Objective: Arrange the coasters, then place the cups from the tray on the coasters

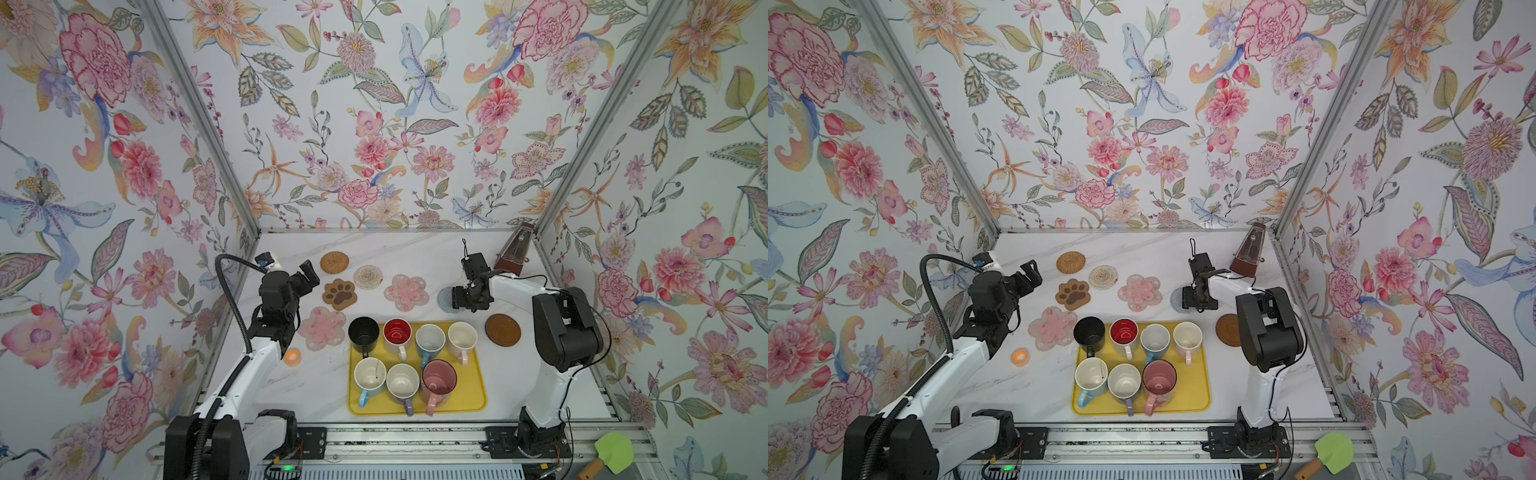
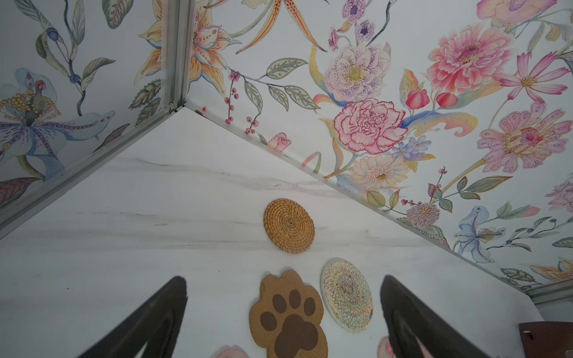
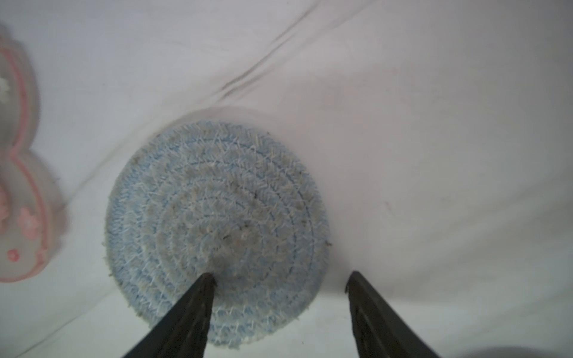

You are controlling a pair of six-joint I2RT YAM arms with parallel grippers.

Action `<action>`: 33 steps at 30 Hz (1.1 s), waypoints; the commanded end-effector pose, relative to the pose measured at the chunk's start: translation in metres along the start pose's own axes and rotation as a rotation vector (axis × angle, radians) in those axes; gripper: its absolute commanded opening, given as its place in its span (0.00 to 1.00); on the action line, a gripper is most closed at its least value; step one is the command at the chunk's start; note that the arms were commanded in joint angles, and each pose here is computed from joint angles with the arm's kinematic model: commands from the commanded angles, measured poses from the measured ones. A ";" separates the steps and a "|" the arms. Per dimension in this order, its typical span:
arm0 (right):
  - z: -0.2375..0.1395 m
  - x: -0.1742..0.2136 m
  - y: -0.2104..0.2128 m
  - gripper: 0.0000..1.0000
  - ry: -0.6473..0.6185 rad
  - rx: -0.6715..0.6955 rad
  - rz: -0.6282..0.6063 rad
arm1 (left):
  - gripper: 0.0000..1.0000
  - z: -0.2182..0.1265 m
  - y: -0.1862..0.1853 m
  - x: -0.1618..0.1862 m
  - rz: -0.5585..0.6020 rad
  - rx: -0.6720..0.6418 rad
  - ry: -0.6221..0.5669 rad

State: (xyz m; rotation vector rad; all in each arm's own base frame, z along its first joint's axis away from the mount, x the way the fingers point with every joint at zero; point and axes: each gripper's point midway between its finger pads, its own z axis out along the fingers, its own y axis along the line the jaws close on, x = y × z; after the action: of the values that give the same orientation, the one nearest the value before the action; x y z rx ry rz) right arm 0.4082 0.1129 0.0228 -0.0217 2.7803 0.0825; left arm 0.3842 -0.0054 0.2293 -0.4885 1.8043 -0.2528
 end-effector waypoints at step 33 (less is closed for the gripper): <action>0.035 -0.006 0.027 0.70 0.041 0.007 -0.045 | 0.99 -0.009 -0.004 -0.016 0.022 -0.008 -0.010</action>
State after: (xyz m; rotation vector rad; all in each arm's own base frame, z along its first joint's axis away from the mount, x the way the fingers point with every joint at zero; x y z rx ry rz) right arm 0.4452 0.1440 0.0237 -0.0693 2.7048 0.1017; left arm 0.3778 -0.0010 0.2410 -0.4861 1.8029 -0.2189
